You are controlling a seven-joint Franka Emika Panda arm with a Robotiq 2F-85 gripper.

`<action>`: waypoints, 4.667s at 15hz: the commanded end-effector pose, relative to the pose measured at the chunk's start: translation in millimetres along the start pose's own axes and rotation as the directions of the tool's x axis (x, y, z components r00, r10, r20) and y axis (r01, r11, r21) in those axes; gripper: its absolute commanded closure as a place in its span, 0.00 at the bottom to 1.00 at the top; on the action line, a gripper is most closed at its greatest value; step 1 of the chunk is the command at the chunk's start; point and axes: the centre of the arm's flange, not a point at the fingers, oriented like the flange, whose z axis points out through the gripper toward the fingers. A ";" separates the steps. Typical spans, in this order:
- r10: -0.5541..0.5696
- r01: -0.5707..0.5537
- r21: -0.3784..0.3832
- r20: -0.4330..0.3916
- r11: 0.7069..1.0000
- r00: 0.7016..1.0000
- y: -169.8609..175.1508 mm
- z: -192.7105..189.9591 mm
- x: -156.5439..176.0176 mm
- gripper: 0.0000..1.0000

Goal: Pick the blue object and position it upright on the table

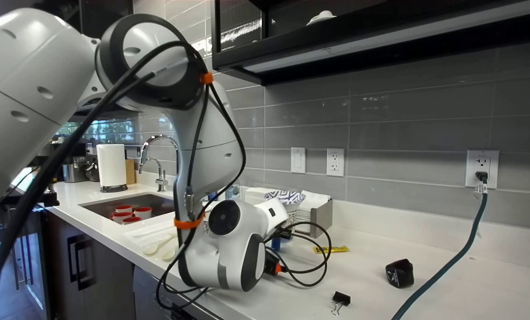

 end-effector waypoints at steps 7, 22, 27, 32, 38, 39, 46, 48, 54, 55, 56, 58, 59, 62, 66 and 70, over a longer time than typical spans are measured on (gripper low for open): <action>-0.005 0.004 -0.015 -0.034 1.000 0.999 7.6 7.2 -3.8 0.76; 0.069 -0.070 0.000 -0.148 0.998 0.987 30.5 -2.8 -18.9 0.92; 0.066 -0.065 0.012 -0.127 0.998 0.990 26.5 3.6 -25.9 0.92; 0.059 -0.058 0.008 -0.128 0.998 0.990 27.9 1.1 -23.6 0.41; 0.041 -0.041 -0.002 -0.125 0.999 0.991 31.4 -9.3 -17.1 0.00; 0.040 -0.041 -0.007 -0.117 0.999 0.992 31.8 -13.5 -13.9 0.00; -0.017 0.017 0.007 -0.013 1.000 1.000 29.8 -53.5 18.7 0.00; -0.033 0.032 0.022 0.047 0.999 0.998 26.9 -63.3 26.1 0.00; 0.002 -0.021 0.072 0.247 0.997 0.969 8.0 -99.2 55.4 0.00; 0.005 -0.025 0.074 0.265 0.997 0.964 5.5 -105.2 60.5 0.00; 0.004 -0.027 0.078 0.279 0.997 0.960 2.2 -112.6 66.4 0.00; 0.004 -0.030 0.081 0.298 0.996 0.955 -2.6 -125.0 76.5 0.00; 0.007 -0.030 0.068 0.317 0.997 0.949 -3.6 -131.0 80.1 0.00; 0.005 -0.029 0.065 0.336 0.997 0.942 -11.4 -149.4 91.2 0.00; 0.004 -0.026 0.058 0.349 0.998 0.937 -20.2 -170.2 105.6 0.00; -0.003 -0.014 0.045 0.356 0.999 0.934 -26.3 -183.5 116.1 0.00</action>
